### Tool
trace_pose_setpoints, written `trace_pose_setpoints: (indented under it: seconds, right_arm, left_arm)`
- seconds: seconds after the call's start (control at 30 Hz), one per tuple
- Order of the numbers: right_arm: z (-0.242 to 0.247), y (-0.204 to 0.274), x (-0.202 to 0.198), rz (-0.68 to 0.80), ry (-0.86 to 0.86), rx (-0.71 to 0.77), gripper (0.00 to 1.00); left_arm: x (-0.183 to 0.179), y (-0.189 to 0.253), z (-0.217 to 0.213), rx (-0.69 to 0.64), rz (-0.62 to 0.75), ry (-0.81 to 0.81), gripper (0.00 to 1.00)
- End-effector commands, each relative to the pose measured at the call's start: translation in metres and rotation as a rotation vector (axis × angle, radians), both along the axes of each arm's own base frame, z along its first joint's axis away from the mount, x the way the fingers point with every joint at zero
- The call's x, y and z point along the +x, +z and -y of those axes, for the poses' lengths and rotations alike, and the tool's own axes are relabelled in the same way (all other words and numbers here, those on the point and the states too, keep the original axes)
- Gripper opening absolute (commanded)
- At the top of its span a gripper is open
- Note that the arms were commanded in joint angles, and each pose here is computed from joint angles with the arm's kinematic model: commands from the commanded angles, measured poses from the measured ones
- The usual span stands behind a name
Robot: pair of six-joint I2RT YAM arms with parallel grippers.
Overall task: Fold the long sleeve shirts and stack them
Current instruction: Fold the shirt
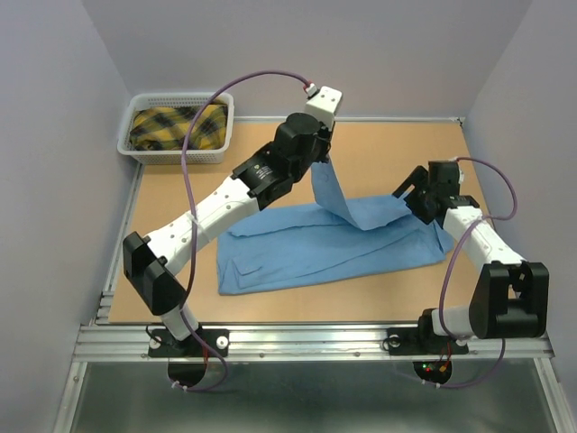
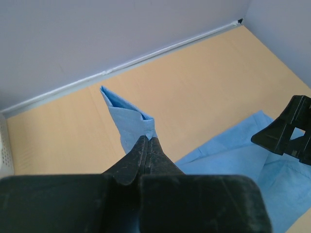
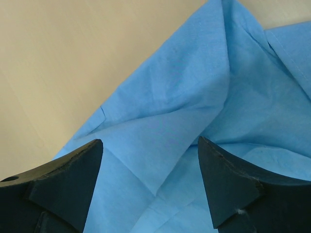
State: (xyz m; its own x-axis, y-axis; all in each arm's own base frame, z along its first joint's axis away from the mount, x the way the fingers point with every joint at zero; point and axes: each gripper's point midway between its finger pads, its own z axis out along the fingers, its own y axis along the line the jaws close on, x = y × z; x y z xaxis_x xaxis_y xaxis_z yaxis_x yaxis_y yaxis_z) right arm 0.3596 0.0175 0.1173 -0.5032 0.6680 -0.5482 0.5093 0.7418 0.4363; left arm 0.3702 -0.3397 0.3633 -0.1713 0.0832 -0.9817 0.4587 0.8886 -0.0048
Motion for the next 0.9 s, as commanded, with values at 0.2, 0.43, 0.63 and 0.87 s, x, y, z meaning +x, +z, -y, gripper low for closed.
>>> trace_pose_setpoints:
  seconds: [0.2, 0.43, 0.63, 0.87]
  right_arm:
    - [0.006, 0.018, 0.027, 0.134, -0.016, 0.082, 0.83]
    - [0.011, -0.016, 0.011, 0.087, -0.036, 0.096, 0.82]
    - [0.004, -0.040, -0.005, 0.054, -0.024, 0.133, 0.82]
    - [-0.003, -0.033, -0.012, 0.089, 0.010, 0.149, 0.81]
  left_arm:
    - [0.009, 0.099, 0.002, -0.107, 0.239, -0.064, 0.00]
    - [-0.019, 0.064, -0.037, -0.158, 0.224, -0.021, 0.00]
    - [-0.047, -0.010, -0.078, -0.336, 0.116, 0.065, 0.00]
    - [-0.080, -0.114, -0.111, -0.512, -0.121, 0.179, 0.00]
